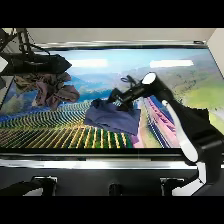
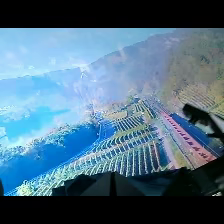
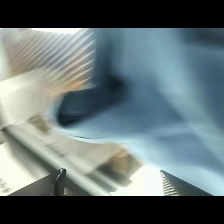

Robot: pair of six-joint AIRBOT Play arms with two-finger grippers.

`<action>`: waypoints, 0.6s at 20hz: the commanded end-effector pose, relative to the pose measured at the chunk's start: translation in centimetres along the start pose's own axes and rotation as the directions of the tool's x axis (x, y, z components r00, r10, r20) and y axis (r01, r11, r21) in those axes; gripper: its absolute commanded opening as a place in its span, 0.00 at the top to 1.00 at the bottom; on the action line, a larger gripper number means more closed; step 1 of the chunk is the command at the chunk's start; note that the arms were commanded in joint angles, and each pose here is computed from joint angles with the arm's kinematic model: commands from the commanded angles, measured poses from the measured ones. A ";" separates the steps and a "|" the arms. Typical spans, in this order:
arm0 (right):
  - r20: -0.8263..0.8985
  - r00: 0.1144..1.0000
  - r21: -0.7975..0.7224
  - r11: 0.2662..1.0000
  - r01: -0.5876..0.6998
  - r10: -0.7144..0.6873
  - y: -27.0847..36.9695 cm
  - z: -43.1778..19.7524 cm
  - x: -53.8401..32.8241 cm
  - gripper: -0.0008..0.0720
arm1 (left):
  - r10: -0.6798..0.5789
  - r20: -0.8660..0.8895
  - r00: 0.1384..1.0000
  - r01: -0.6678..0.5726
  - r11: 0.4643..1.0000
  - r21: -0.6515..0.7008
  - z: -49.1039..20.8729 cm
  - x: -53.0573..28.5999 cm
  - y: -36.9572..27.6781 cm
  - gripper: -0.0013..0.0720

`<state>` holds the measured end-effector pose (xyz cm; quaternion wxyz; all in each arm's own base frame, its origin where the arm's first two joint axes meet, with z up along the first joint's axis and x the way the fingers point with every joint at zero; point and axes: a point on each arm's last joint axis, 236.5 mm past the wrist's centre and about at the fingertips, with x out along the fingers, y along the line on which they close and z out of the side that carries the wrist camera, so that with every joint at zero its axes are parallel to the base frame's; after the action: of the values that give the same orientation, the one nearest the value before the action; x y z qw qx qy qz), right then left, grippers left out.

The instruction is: Fold the shirts.

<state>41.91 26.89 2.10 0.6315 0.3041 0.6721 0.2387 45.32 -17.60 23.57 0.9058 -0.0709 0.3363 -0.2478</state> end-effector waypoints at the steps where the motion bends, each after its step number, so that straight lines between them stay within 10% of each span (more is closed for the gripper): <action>1: 0.006 0.940 0.071 0.938 0.339 -0.340 -11.1 -0.1 -9.0 0.05 | 0.071 -0.026 0.997 -0.070 0.997 0.039 -0.6 -0.1 1.7 0.94; 4: -0.061 0.873 0.191 0.853 0.485 -0.483 -18.1 -2.6 -12.0 0.15 | 0.075 -0.027 0.997 -0.074 0.996 0.042 -0.7 -0.1 1.8 0.94; 9: -0.059 0.970 0.307 0.920 0.243 -0.237 -17.5 -4.4 -1.7 0.25 | 0.072 -0.043 0.997 -0.070 0.997 0.039 -1.0 -0.1 1.7 0.94; 12: -0.038 0.980 0.326 0.925 0.197 -0.195 -16.7 -4.0 1.1 0.52 | 0.071 -0.060 0.996 -0.068 0.997 0.039 -1.5 -0.1 1.6 0.94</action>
<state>35.72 13.96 -8.35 0.5924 0.2943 0.7477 0.0585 45.24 -16.14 22.27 0.9068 -0.0371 0.3549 -0.2244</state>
